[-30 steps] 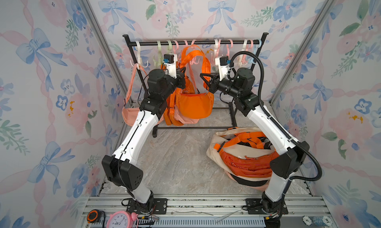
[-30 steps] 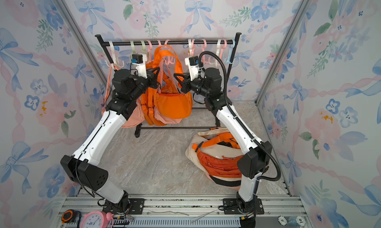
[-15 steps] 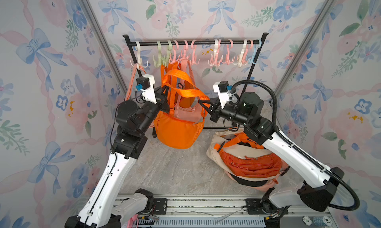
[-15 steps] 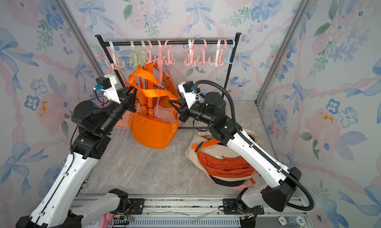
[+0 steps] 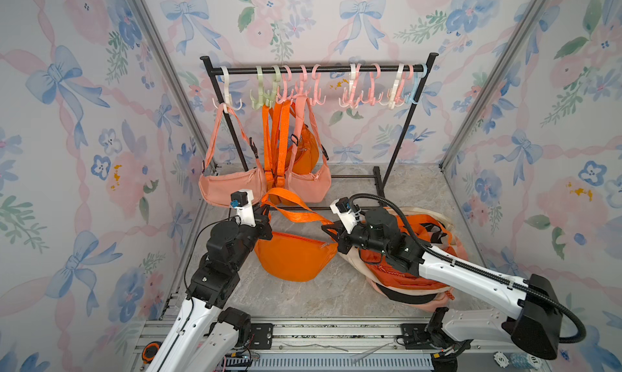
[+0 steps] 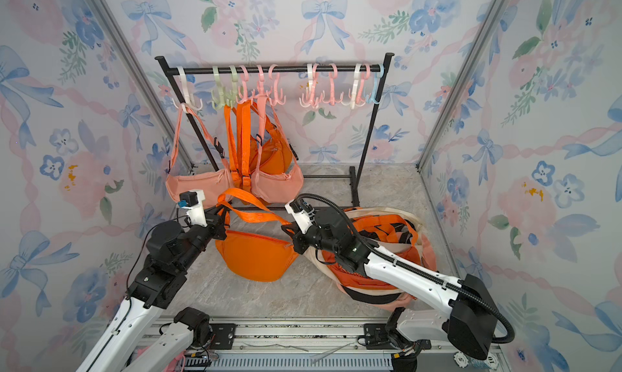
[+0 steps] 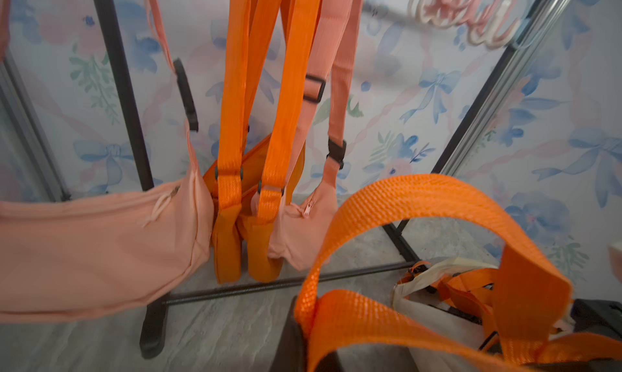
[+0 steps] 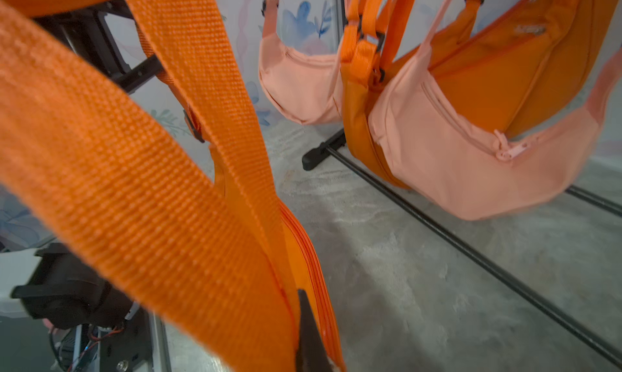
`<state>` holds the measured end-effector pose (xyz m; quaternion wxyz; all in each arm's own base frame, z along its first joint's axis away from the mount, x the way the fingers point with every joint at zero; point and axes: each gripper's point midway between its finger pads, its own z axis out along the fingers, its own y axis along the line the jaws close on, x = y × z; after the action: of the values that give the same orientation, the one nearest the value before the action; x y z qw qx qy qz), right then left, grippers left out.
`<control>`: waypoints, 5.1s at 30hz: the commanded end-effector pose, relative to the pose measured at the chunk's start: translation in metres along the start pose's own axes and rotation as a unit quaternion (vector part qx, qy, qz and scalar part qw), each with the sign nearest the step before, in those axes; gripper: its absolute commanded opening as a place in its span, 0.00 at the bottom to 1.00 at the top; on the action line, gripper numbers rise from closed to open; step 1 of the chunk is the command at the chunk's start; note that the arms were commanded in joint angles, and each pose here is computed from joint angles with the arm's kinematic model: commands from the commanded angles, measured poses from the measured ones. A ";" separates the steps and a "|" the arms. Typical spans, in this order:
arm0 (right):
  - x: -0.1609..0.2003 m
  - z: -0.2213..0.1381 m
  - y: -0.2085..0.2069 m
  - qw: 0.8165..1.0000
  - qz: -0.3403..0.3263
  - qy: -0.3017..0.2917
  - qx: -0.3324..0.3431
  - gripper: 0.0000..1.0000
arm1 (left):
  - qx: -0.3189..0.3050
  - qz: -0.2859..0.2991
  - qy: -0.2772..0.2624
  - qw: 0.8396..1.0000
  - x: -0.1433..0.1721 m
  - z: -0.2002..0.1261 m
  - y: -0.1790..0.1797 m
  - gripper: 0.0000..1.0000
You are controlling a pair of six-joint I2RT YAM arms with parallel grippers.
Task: Take the bag off the hook
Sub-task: Place the bag at the center of the board, then pick up the bag from the hook.
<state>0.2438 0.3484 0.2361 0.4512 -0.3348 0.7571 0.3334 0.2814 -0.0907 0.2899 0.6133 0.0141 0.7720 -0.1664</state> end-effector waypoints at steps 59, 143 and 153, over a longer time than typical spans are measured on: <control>0.097 0.126 -0.163 0.959 0.103 0.193 0.179 0.34 | -0.219 -0.045 0.171 0.960 0.164 0.104 0.089 0.48; -0.243 0.119 -0.237 0.981 0.010 -0.175 0.080 0.56 | 0.073 0.140 -0.078 0.984 -0.214 0.207 -0.108 0.00; -0.263 0.086 -0.216 0.973 0.011 -0.220 0.069 0.00 | 0.072 0.135 -0.092 0.984 -0.225 0.206 -0.109 0.00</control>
<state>0.5723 0.3636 0.3459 0.5892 -0.2178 0.7026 0.3344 0.5149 -0.2075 0.4687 0.6789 0.1503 0.7079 -0.1238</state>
